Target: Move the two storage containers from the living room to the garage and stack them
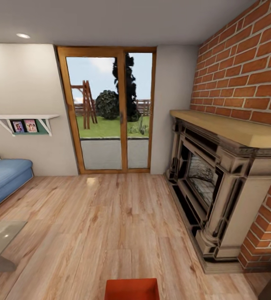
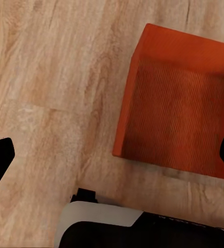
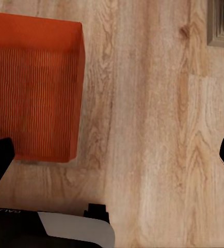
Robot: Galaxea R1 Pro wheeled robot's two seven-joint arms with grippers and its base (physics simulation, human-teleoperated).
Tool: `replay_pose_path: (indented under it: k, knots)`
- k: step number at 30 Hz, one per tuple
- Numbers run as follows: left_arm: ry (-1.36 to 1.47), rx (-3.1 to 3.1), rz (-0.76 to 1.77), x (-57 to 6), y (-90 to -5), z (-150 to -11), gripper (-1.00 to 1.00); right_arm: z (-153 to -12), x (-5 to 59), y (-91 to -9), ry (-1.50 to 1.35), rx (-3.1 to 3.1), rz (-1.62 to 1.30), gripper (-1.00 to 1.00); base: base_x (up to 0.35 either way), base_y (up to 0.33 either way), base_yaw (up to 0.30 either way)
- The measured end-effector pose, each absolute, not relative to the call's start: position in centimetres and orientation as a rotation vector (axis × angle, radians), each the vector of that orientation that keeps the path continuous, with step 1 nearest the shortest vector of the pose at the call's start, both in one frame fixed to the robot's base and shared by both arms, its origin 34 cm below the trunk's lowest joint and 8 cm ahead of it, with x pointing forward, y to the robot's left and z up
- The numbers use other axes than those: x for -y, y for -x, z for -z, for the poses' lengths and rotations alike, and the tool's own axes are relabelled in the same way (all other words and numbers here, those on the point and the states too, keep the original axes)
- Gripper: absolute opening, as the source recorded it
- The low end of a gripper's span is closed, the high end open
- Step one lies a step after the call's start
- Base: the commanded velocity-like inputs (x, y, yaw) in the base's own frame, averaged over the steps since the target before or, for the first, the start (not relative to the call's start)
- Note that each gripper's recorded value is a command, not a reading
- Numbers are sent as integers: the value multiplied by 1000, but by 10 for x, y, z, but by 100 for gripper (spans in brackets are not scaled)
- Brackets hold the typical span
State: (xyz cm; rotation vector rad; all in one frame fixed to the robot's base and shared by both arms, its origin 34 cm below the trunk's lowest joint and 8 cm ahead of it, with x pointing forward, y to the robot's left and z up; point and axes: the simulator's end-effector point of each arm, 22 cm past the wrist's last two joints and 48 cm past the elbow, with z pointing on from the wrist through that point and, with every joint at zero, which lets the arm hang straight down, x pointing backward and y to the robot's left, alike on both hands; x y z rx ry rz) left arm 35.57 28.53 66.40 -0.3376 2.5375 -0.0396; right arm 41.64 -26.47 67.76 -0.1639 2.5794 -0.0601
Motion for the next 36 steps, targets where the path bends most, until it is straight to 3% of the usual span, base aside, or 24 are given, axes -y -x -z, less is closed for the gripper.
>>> replay_pose_path:
  k: [7,14,36]
  knots:
    - [338,-2536,36,-287,-356,-664,100,-677,265,-416,164,-2580,60,100,-36,-141,0]
    - [338,-2535,40,-285,-356,-664,100,-677,265,-416,164,-2580,60,100,-218,61,0]
    - [339,-2533,35,-288,-356,-665,100,-678,265,-416,165,-2580,60,100,-5,37,0]
